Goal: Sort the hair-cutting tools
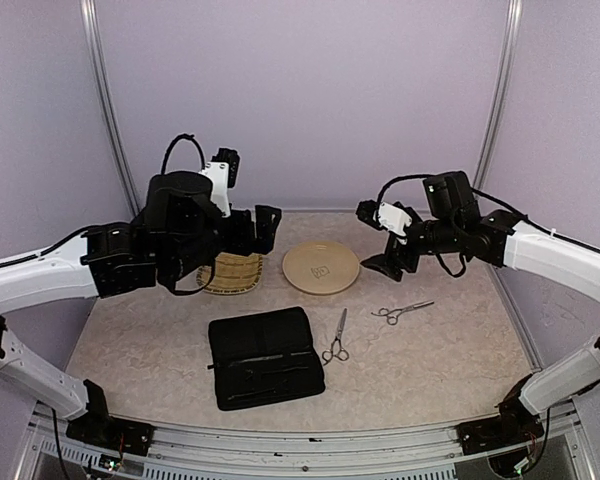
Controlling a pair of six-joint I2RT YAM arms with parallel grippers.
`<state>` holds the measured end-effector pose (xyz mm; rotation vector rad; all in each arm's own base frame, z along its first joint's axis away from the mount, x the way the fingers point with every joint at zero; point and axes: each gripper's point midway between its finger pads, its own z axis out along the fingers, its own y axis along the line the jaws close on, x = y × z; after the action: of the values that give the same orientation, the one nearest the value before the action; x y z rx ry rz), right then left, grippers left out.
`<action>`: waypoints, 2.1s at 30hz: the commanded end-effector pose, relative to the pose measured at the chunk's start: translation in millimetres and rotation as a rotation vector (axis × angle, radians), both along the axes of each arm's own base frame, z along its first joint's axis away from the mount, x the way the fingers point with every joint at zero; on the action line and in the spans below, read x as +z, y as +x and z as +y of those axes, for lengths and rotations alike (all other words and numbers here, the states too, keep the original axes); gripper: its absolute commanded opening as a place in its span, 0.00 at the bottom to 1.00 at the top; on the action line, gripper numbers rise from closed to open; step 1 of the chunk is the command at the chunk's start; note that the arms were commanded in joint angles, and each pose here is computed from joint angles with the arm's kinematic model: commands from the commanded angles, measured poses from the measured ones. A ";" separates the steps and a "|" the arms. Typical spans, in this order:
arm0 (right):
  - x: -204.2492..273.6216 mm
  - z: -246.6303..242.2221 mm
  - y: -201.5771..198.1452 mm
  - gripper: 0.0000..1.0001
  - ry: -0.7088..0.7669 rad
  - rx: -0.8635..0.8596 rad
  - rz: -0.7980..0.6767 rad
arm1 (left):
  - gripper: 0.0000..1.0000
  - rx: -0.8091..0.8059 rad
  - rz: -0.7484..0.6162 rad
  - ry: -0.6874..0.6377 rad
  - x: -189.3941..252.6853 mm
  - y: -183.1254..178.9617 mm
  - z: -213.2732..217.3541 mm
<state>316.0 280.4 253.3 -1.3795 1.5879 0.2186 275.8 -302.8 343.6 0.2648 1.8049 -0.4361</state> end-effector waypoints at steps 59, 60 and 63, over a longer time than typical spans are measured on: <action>-251.4 -32.9 -103.2 0.12 -0.536 0.549 0.669 | 0.65 -0.638 0.388 0.349 -203.9 -115.4 -128.2; -250.4 -32.7 -105.2 0.12 -0.528 0.548 0.674 | 0.63 -0.669 0.400 0.354 -207.3 -119.4 -134.0; -241.2 -28.3 -101.5 0.18 -0.480 0.535 0.659 | 0.54 -0.746 0.424 0.400 -223.6 -130.3 -150.1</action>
<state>223.9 264.1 17.0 -2.3077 1.7148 0.6684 164.8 -427.9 137.0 1.0267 2.1890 -0.6143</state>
